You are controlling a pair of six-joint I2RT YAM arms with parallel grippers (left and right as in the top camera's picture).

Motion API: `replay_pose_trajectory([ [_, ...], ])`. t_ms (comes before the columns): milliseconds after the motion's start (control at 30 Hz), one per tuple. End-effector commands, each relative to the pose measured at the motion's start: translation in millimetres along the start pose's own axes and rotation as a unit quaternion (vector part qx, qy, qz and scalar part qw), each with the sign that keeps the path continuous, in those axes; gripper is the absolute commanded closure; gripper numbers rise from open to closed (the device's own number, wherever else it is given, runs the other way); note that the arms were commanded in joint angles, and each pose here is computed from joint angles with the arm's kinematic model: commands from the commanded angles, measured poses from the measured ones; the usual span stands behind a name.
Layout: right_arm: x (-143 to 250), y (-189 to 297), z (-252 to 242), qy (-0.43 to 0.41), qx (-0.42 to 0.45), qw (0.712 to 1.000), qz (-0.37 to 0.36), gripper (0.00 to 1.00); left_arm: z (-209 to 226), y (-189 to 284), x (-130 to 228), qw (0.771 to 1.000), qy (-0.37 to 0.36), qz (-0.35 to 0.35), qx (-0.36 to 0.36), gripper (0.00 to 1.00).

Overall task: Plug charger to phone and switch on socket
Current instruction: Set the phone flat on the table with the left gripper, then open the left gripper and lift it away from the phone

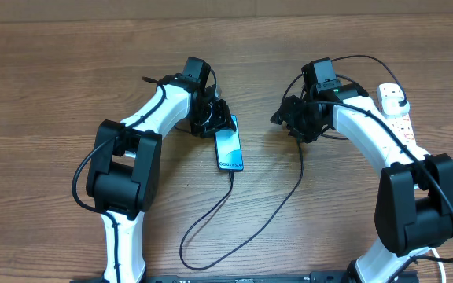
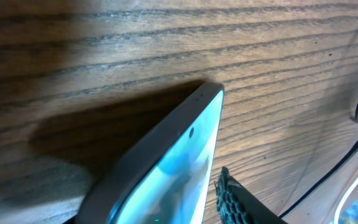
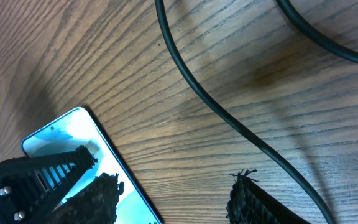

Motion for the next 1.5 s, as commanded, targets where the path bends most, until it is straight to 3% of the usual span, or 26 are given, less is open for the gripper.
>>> replay_pose_trajectory([
  [0, -1, 12, 4, 0.008, -0.012, 1.000, -0.016, 0.40, 14, -12, 10, 0.998, 0.019, 0.020, -0.059, 0.52],
  [400, -1, 12, 3, 0.008, -0.011, 1.000, -0.015, 0.41, 19, -11, 15, 0.995, 0.024, 0.031, -0.089, 0.51],
  [600, 0, 12, 2, 0.016, -0.008, 1.000, -0.013, 0.40, 14, -1, 14, 0.995, -0.036, 0.037, -0.087, 0.45],
  [733, 0, 12, 2, 0.016, -0.008, 1.000, -0.013, 0.41, 2, 32, 8, 0.988, -0.068, 0.018, -0.137, 0.44],
  [867, 0, 12, 2, 0.016, -0.008, 1.000, -0.013, 0.40, -23, 105, 9, 0.966, -0.109, -0.024, -0.232, 0.44],
  [1000, 0, 12, 2, 0.015, -0.008, 1.000, -0.013, 0.39, -52, 173, 32, 0.954, -0.156, -0.060, -0.249, 0.43],
  [1033, 0, 12, 2, 0.015, -0.008, 1.000, -0.012, 0.09, -60, 191, 44, 0.952, -0.165, -0.070, -0.248, 0.42],
  [1067, 0, 12, 2, 0.015, -0.008, 1.000, -0.013, 0.00, -65, 205, 54, 0.951, -0.172, -0.077, -0.247, 0.41],
  [1167, 0, 12, 2, 0.015, -0.008, 1.000, -0.013, 0.00, -77, 246, 94, 0.947, -0.186, -0.094, -0.243, 0.38],
  [1200, 0, 12, 2, 0.015, -0.008, 1.000, -0.013, 0.00, -80, 256, 105, 0.947, -0.188, -0.101, -0.241, 0.36],
  [1233, 0, 12, 2, 0.015, -0.008, 1.000, -0.013, 0.00, -82, 264, 114, 0.946, -0.189, -0.109, -0.240, 0.14],
  [1267, 0, 12, 2, 0.015, -0.008, 1.000, -0.013, 0.00, -85, 275, 125, 0.944, -0.193, -0.124, -0.239, 0.01],
  [1467, 0, 12, 2, 0.015, -0.009, 1.000, -0.013, 0.00, -93, 301, 150, 0.935, -0.204, -0.173, -0.232, 0.01],
])
Point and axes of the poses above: each gripper's point midway between its finger pads, its own y axis back along the fingers, its own z axis along the line the jaws close on, x = y × z, the point moved 10 cm from there along y, back along the fingers, and after that the axes turned 13 degrees about -y, right-handed, at the moved point
